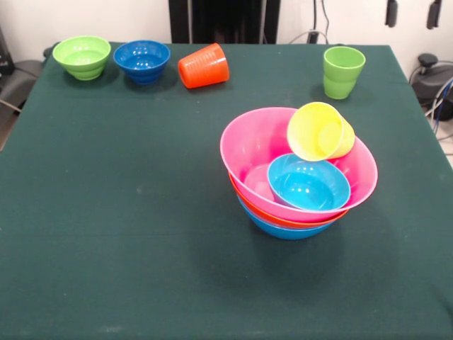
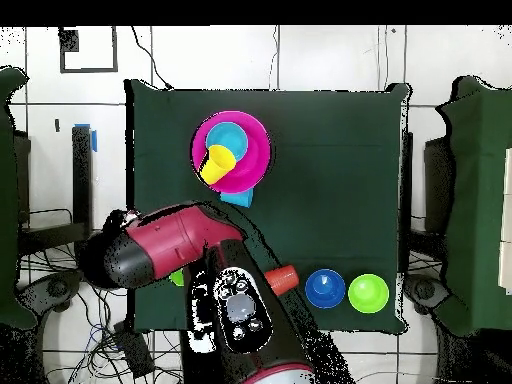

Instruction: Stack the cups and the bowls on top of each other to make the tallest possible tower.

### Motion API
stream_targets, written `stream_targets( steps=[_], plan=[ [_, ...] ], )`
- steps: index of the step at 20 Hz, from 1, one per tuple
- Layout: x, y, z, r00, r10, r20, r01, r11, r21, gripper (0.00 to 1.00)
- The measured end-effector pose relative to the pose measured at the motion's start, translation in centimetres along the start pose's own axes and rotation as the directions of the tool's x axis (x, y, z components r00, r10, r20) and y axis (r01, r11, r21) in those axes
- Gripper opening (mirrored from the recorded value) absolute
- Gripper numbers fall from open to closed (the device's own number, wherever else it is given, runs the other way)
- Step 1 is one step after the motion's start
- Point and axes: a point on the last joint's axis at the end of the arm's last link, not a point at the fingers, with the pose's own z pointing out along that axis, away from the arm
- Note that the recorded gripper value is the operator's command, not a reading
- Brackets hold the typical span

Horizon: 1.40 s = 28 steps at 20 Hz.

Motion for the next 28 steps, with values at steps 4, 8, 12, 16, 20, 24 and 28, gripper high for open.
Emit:
stream_targets(
  steps=[4,8,12,16,20,24,28],
  plan=[
    [0.0,-1.7,-0.7,0.9999,0.011,-0.004,-0.011,0.9998,-0.015,1.00],
    [0.4,-2.7,-0.9,0.9999,-0.011,-0.002,0.011,0.9999,-0.012,1.00],
    [0.9,-3.3,-1.2,0.9989,-0.046,0.004,0.046,0.9989,-0.008,1.00],
    [1.2,-3.5,-1.4,0.9964,-0.083,0.016,0.083,0.9965,-0.005,1.00],
    [1.4,-4.4,-0.7,0.9893,-0.142,0.033,0.142,0.9898,0.015,1.00],
    [1.6,-5.3,-0.1,0.9807,-0.191,0.043,0.189,0.9814,0.033,1.00],
    [1.8,-6.1,0.6,0.9720,-0.231,0.043,0.229,0.9723,0.047,1.00]
  ],
)
